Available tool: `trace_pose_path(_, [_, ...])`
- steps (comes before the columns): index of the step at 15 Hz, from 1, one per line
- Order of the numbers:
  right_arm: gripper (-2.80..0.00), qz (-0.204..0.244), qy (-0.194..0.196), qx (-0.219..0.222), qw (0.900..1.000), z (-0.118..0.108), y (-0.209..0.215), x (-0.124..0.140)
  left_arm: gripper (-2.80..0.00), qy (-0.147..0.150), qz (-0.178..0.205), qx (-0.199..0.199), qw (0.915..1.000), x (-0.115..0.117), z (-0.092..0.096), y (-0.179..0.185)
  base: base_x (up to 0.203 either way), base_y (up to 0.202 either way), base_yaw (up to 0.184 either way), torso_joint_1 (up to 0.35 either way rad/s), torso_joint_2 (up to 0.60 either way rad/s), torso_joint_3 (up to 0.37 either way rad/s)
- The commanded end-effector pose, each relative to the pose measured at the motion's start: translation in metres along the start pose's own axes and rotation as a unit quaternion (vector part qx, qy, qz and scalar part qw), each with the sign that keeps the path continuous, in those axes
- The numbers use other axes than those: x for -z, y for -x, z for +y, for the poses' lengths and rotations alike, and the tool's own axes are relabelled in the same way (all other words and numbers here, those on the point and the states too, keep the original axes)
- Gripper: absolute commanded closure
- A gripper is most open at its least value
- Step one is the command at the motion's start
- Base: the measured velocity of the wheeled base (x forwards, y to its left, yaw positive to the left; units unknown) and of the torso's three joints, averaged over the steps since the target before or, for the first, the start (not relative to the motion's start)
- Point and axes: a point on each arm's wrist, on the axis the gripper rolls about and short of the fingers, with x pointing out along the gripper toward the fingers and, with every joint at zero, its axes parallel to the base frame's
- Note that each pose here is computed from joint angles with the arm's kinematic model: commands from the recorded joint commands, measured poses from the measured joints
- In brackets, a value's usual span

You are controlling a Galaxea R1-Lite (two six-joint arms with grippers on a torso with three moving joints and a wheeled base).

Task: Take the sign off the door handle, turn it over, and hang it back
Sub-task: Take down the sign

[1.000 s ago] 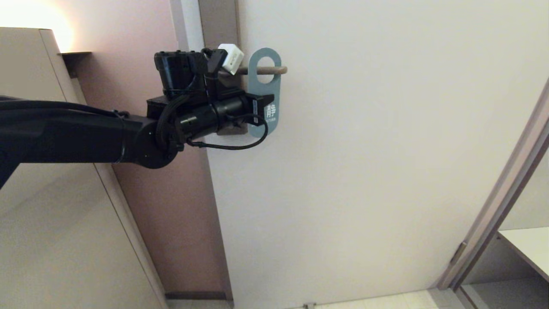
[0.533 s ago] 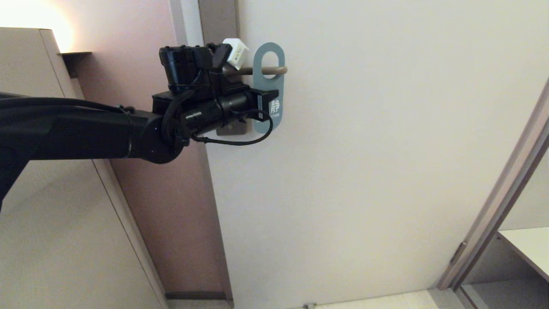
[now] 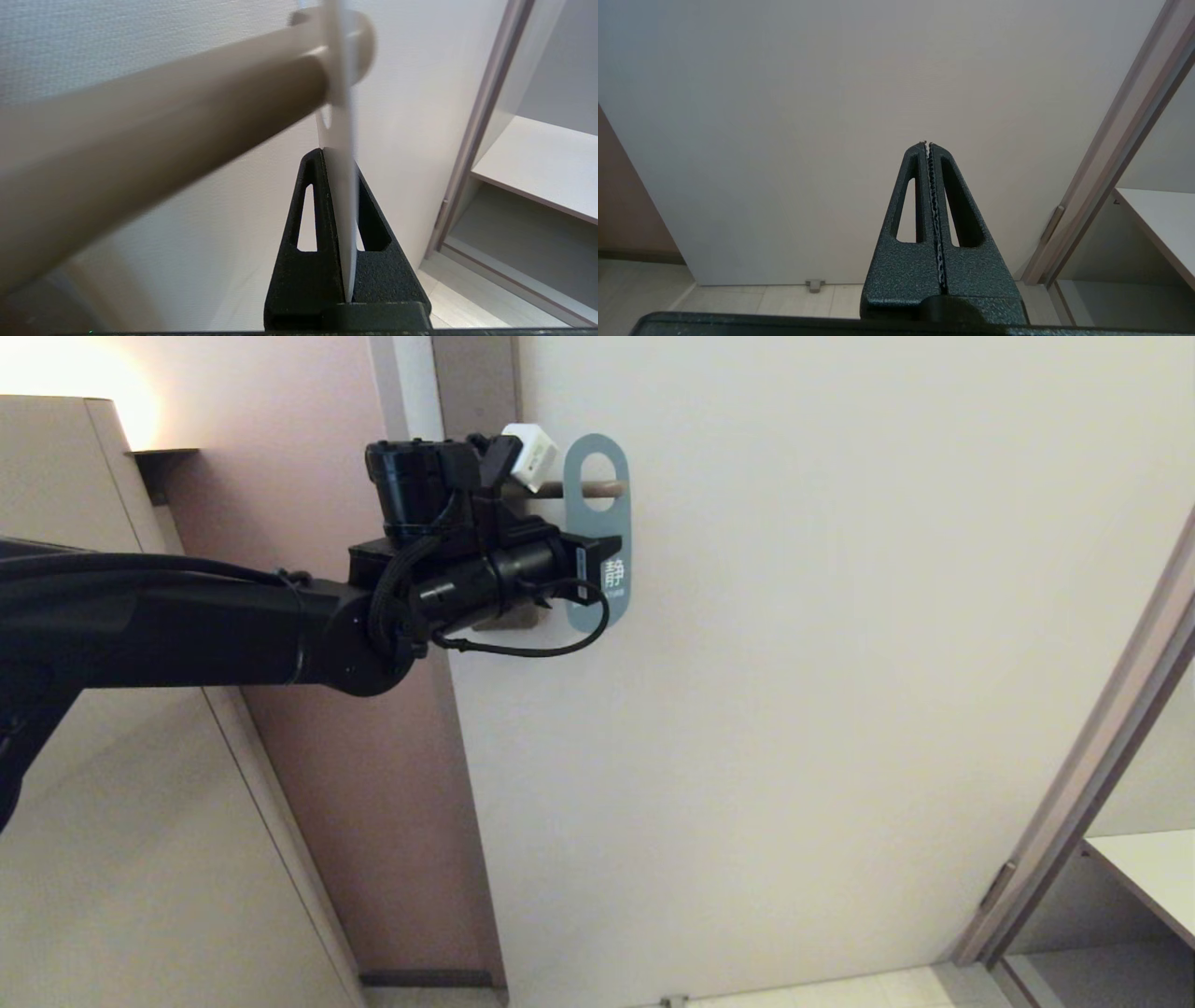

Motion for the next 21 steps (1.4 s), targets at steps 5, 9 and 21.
trace_pose_path(5, [0.0, 0.0, 0.0, 0.0, 1.0, 0.0, 0.0, 0.0, 0.0, 0.0, -0.003, 0.021, 0.9998, -0.002, -0.017, -0.003, 0.0, 0.0, 0.0, 0.0, 0.0, 0.0])
trace_pose_path(9, [0.0, 0.0, 0.0, 0.0, 1.0, 0.0, 0.0, 0.0, 0.0, -0.001, -0.005, 0.036, 0.9993, -0.005, -0.031, -0.004, 0.0, 0.0, 0.0, 0.0, 0.0, 0.0])
trace_pose_path(21, [0.0, 0.0, 0.0, 0.0, 1.0, 0.0, 0.0, 0.0, 0.0, 0.035, 0.037, 0.17, 0.9842, -0.003, -0.065, 0.05, 0.0, 0.0, 0.0, 0.0, 0.0, 0.0])
